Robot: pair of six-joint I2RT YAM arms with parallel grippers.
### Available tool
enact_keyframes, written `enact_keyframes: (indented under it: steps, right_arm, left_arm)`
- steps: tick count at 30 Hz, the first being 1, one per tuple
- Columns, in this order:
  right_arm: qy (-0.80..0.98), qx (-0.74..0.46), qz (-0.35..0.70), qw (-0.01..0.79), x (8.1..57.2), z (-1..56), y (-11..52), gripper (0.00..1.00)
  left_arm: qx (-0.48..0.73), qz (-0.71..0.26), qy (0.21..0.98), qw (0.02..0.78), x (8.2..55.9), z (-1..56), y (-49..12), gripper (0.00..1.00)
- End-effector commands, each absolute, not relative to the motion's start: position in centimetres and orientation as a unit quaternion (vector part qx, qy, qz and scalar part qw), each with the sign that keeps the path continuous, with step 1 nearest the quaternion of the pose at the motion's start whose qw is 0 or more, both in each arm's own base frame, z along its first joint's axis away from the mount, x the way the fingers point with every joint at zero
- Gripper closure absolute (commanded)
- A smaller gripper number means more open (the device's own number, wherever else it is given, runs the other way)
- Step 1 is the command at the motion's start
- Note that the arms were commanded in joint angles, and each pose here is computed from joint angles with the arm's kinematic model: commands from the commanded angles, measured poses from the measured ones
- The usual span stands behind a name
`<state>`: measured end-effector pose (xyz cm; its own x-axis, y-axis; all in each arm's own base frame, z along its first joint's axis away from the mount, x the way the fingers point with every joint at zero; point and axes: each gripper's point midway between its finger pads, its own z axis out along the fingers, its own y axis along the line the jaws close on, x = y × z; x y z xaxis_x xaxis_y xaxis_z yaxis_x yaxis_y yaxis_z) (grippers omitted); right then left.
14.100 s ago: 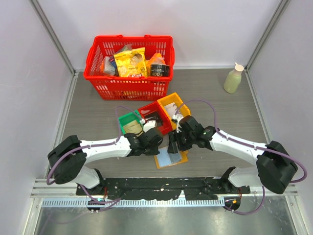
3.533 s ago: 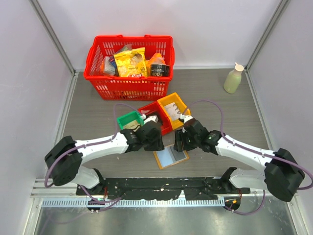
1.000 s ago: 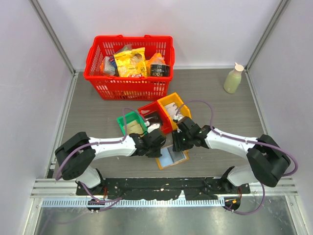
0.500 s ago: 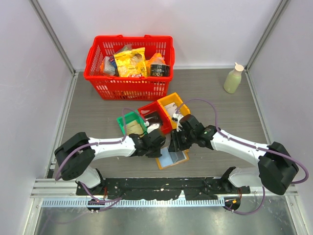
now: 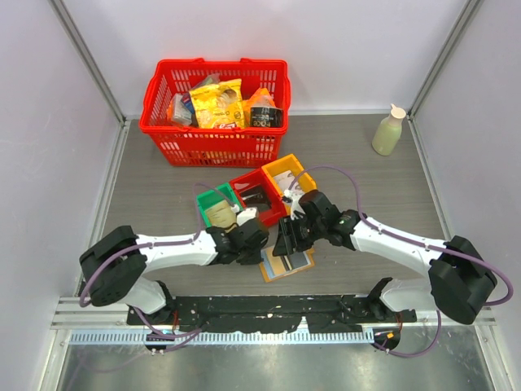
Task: Take the credit cards out of the card holder
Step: Remove the credit card from the card holder.
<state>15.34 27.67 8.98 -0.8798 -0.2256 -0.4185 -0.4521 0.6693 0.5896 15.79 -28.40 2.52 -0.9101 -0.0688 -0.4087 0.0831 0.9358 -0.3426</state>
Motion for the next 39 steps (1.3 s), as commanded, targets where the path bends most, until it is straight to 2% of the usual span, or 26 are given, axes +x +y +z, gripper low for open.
enact_keyframes:
  steps: [1, 7, 13, 17, 31, 37, 39]
  right_arm:
    - [0.884, -0.207, 0.383, 0.168, 15.2, 9.7, 28.4, 0.48]
    - [0.894, -0.177, 0.368, 0.186, 16.6, 8.4, 27.2, 0.50]
    - [0.883, -0.139, 0.407, 0.186, 17.5, 6.9, 26.2, 0.55]
    - [0.867, -0.133, 0.440, 0.190, 17.8, 6.6, 26.0, 0.60]
    - [0.852, -0.102, 0.486, 0.167, 16.8, 4.0, 25.1, 0.69]
    - [0.837, -0.088, 0.514, 0.168, 16.7, 4.5, 24.9, 0.85]
    - [0.833, -0.088, 0.518, 0.170, 16.8, 4.7, 24.9, 0.94]
  left_arm:
    - [-0.021, -0.186, 0.950, 0.249, 16.6, 4.3, -27.7, 0.97]
    - [-0.037, -0.217, 0.936, 0.275, 17.0, 6.8, -27.4, 0.96]
    - [-0.012, -0.295, 0.917, 0.267, 17.0, 8.4, -31.2, 0.96]
    - [-0.006, -0.282, 0.926, 0.250, 17.2, 6.6, -31.8, 1.00]
    - [-0.025, -0.237, 0.952, 0.191, 15.8, 1.4, -30.3, 1.00]
    - [-0.030, -0.226, 0.955, 0.190, 15.7, 1.0, -29.4, 1.00]
    - [-0.030, -0.224, 0.956, 0.189, 15.7, 0.9, -29.3, 1.00]
